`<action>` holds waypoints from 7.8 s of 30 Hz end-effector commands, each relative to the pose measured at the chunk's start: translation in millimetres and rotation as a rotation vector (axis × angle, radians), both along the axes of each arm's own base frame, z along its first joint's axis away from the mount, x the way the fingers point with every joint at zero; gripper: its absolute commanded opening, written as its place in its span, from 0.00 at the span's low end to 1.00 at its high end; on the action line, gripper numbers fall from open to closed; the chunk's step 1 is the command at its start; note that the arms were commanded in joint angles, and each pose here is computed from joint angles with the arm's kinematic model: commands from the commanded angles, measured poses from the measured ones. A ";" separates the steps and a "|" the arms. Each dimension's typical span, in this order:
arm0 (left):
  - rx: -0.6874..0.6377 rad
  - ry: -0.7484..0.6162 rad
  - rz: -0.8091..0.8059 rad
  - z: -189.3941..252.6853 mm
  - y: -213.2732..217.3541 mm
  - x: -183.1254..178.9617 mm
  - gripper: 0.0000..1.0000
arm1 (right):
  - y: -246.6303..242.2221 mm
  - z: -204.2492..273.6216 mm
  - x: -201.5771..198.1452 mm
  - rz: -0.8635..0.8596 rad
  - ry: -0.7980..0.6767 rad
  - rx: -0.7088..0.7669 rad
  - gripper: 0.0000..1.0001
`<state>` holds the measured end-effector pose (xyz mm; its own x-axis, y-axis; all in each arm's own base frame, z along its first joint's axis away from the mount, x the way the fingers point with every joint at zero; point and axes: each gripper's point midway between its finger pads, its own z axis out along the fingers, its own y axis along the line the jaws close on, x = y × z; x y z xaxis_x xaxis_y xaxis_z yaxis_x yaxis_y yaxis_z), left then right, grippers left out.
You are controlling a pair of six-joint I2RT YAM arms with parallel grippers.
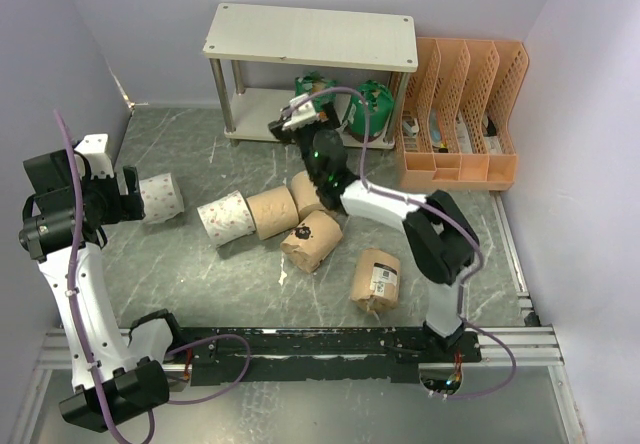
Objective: Place and organize the paper towels onto the shelf
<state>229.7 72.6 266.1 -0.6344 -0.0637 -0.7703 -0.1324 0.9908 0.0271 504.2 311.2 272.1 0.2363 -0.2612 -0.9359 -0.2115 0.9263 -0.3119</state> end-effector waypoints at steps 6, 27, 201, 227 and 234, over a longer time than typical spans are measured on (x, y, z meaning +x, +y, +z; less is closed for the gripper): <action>-0.021 0.039 0.066 -5.3 10.0 4.2 0.93 | 12.1 36.4 -136.4 0.030 -0.039 0.119 1.00; 0.084 0.147 0.128 -25.2 34.5 -6.7 0.94 | -87.6 -66.8 -248.7 0.141 0.382 0.556 1.00; 1.243 -0.598 -0.807 -43.5 -372.9 351.8 0.07 | -230.2 5.5 -277.0 -0.168 0.079 0.786 1.00; 1.022 -0.525 -0.777 10.4 -351.7 309.0 0.07 | -207.6 -0.7 -274.5 -0.092 0.138 0.773 1.00; 1.028 -0.493 -0.804 -25.8 -366.5 327.4 0.07 | -227.7 2.8 -283.0 -0.115 0.104 0.784 1.00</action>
